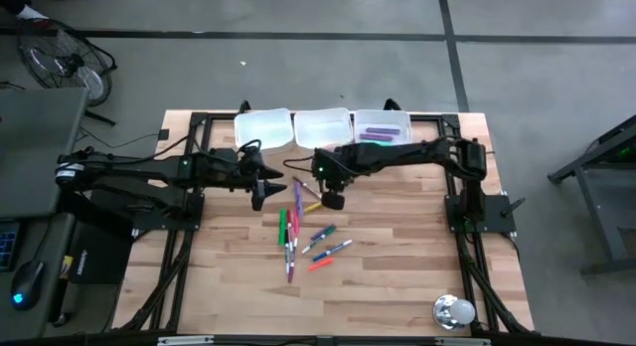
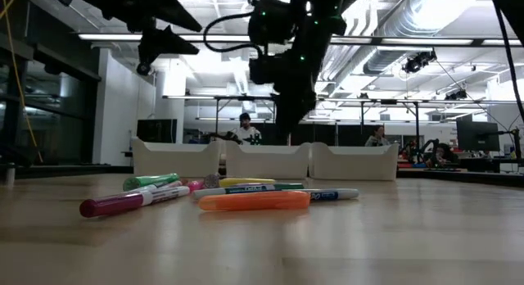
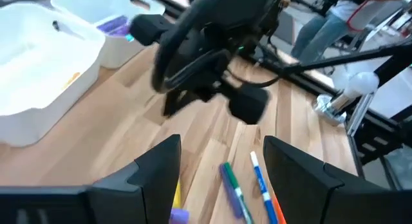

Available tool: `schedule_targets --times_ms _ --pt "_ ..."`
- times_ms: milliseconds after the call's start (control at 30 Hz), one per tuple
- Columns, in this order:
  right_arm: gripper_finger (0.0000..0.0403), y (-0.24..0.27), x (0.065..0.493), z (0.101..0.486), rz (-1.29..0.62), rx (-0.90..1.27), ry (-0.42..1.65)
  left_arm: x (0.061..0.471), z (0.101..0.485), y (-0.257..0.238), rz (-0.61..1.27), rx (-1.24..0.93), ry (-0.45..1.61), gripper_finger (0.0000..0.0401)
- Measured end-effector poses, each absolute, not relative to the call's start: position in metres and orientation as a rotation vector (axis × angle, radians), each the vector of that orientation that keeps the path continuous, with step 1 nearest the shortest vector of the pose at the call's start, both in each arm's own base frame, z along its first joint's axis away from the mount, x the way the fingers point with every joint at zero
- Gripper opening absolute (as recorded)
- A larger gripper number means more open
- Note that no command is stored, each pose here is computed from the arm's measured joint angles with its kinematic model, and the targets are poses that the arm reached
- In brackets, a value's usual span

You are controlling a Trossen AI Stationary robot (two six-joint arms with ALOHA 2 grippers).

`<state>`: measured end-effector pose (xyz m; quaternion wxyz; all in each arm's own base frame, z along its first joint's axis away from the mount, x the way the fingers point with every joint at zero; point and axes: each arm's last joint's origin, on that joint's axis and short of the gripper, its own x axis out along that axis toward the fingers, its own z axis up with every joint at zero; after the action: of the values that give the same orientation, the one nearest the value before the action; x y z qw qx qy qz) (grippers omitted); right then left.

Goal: Pick & Place Markers
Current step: Put the brown marker pen into the left white bin

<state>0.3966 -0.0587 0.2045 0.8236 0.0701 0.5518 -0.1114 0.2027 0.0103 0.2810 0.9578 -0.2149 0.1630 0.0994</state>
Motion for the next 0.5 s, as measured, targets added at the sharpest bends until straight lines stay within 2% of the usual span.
schedule_targets --times_ms 67,333,500 --pt "0.0039 -0.051 0.4 0.201 -0.23 0.174 1.165 0.2 0.282 0.01 0.202 -0.434 0.333 0.022" --pt "0.0171 -0.048 0.41 0.205 -0.307 0.361 1.037 0.185 0.288 0.01 0.204 -0.384 0.332 0.022" --pt "0.0198 -0.055 0.413 0.197 -0.326 0.418 1.032 0.177 0.29 0.01 0.204 -0.374 0.335 0.022"
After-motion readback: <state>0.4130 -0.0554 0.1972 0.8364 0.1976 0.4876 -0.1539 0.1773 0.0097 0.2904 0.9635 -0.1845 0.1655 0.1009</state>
